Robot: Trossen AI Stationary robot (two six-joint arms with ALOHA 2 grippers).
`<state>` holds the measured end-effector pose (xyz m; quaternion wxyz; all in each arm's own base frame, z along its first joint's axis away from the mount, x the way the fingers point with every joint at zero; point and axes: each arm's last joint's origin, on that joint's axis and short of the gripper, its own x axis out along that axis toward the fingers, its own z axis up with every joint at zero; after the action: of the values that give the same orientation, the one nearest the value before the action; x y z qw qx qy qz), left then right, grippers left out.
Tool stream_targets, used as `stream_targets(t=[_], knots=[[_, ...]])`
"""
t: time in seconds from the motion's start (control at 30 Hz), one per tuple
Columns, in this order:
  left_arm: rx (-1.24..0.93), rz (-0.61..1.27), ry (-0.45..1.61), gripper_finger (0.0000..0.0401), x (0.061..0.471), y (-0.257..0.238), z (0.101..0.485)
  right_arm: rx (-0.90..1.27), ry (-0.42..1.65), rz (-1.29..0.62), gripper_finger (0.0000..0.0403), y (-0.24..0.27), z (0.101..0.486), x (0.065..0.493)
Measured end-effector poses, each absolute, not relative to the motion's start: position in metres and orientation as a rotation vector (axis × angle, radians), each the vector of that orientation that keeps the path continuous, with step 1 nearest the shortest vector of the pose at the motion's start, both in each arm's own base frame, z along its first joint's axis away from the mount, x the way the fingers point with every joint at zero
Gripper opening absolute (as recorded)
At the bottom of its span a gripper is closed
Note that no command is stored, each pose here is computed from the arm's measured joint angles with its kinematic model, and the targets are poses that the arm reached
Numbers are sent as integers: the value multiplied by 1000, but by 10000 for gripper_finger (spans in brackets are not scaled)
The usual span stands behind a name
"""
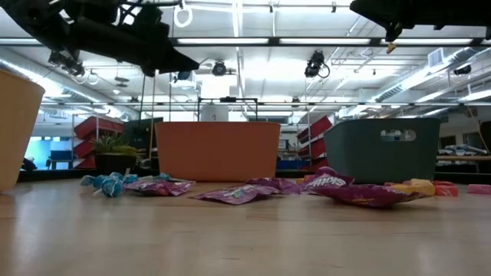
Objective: Sort candy
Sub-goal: Put the blue candy into the orange bin
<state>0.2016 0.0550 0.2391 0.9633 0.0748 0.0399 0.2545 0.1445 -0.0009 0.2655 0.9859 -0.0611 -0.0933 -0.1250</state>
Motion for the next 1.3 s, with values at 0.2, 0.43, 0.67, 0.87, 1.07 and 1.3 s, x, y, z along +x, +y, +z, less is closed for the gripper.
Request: stream_targets(t=[0.2,0.43,0.67,0.87,1.07,1.3], knots=[[108,658,77,0,194,76,239,-123,-187,-251,0,-1,265,144],[-116,766,17,0,187,95,236,-123,-187,-251,0,-1,265,144],[-230,781,-2,0,189,99,231,-123,-186,-251,0,-1,265,144],[-259,795,21,0,195,102,223,-124,-185,-251,0,-1,265,145],[-255,812,72,0,200,105,212,-124,-185,-251,0,-1,265,145],[-252,844,100,0,205,108,203,-124,-185,-251,0,-1,265,145]])
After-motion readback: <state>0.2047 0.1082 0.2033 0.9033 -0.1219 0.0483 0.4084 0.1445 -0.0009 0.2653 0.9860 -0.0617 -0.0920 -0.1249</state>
